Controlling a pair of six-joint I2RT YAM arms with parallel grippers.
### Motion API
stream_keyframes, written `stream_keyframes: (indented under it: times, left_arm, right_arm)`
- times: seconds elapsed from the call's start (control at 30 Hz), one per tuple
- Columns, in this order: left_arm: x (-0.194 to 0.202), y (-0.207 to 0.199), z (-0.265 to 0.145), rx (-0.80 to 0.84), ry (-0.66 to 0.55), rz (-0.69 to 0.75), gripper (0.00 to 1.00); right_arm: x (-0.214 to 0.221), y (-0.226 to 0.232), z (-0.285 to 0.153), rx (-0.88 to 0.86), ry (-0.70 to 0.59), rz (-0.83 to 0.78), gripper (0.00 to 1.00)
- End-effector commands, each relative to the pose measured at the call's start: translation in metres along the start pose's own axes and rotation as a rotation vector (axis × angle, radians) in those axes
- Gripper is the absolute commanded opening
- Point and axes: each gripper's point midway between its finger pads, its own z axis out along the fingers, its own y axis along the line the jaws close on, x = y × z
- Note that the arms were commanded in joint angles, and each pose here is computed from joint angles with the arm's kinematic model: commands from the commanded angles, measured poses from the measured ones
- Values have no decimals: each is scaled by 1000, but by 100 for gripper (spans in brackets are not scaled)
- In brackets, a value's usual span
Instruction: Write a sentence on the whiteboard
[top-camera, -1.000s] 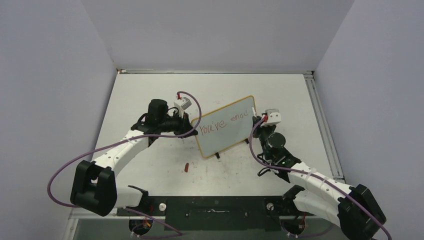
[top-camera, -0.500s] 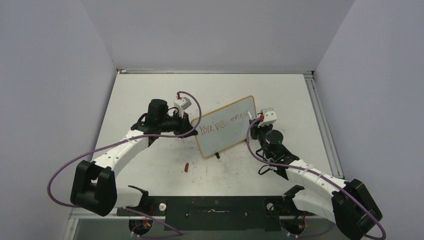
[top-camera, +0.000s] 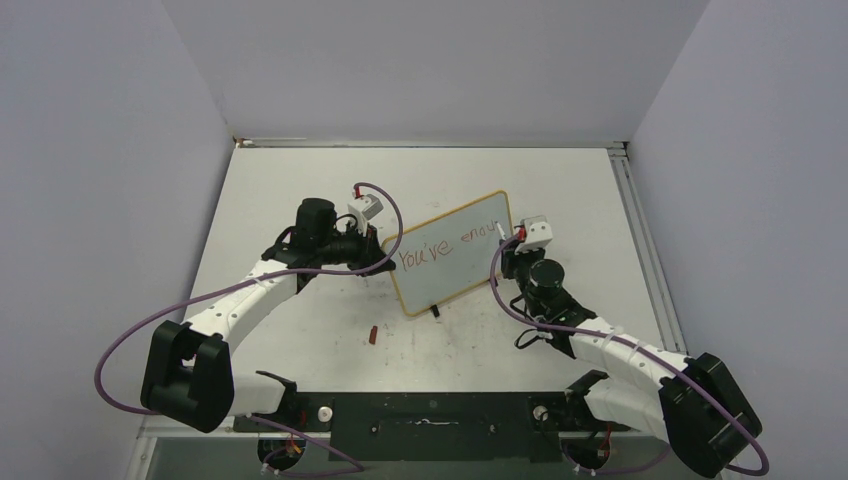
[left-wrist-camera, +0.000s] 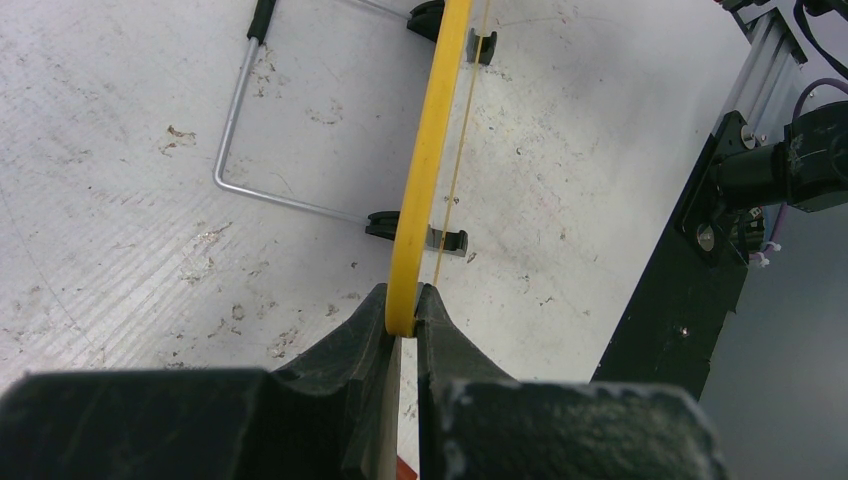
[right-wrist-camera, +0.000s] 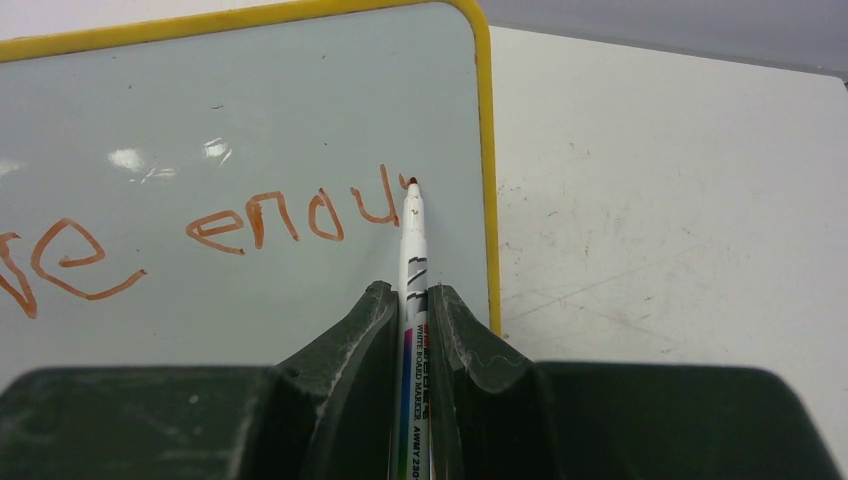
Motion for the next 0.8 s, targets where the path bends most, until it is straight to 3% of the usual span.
stream_keyframes:
  times: [0.0,0.77]
  left_arm:
    - [26,20,0,-101,95,-46,0]
    - [26,17,0,-94,94,-46,0]
  right_arm:
    - [-31,-2,7,19,-90,24,5]
    - [-30,14,9,-53,-82,-18,5]
